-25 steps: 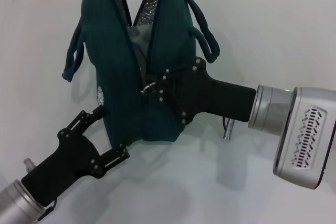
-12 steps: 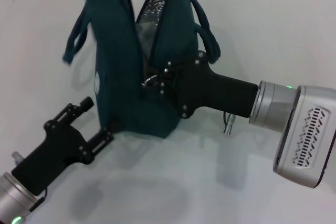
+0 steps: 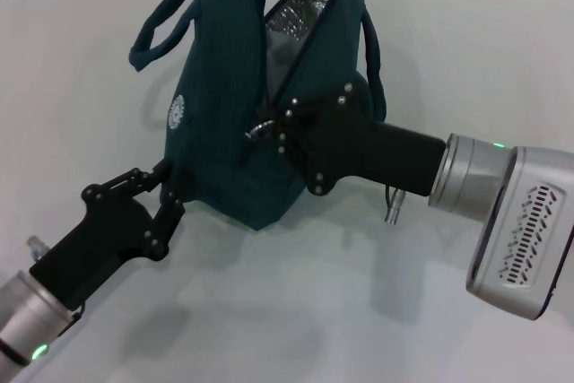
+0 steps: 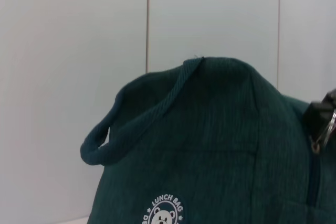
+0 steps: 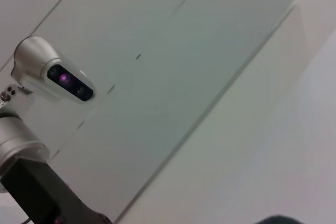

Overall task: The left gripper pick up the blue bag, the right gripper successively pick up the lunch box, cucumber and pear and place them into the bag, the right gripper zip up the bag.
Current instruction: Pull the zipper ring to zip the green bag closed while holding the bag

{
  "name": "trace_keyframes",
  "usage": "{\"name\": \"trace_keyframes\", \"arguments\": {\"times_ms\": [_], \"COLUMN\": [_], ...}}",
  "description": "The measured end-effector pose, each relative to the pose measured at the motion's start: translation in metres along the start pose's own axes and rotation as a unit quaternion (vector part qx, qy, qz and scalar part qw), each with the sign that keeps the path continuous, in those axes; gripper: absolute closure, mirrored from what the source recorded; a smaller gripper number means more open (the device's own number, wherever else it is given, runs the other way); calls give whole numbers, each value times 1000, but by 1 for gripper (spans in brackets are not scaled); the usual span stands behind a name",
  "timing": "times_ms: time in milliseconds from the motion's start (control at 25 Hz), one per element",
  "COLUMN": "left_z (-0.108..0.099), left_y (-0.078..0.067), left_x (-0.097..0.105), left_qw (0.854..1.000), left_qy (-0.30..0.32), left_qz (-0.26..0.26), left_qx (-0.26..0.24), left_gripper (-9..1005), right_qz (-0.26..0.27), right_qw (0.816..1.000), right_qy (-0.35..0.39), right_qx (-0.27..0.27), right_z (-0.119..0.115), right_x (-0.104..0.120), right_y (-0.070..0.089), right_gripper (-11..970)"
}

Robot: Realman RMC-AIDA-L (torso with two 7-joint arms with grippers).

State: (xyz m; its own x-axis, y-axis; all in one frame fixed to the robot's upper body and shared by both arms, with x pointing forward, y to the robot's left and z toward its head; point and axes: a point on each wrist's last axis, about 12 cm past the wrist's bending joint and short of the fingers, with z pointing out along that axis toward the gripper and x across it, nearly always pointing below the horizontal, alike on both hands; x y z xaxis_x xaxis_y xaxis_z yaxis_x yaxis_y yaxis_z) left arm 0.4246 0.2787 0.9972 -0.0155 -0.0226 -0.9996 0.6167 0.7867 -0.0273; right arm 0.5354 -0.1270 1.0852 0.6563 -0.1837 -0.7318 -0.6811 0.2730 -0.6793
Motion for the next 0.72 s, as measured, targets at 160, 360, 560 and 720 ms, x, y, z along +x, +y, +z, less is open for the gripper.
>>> {"name": "trace_keyframes", "arguments": {"times_ms": [160, 360, 560, 720], "left_z": [8, 9, 9, 8], "left_y": [3, 5, 7, 8], "left_x": [1, 1, 1, 2], "left_qw": [1000, 1000, 1000, 1000], "left_qy": [10, 10, 11, 16], "left_qz": [2, 2, 1, -3], "left_qx": [1, -6, -14, -27], "left_gripper": [652, 797, 916, 942], "right_qz": [-10, -31, -28, -16], "right_qw": [1000, 999, 998, 996], "right_qy": [1, -7, -5, -12], "right_qx": [7, 24, 62, 90], "right_z": [-1, -5, -8, -12], "right_x": [0, -1, -1, -1], "right_y": [-1, -3, -10, -15], "right_gripper": [924, 923, 923, 924]}}
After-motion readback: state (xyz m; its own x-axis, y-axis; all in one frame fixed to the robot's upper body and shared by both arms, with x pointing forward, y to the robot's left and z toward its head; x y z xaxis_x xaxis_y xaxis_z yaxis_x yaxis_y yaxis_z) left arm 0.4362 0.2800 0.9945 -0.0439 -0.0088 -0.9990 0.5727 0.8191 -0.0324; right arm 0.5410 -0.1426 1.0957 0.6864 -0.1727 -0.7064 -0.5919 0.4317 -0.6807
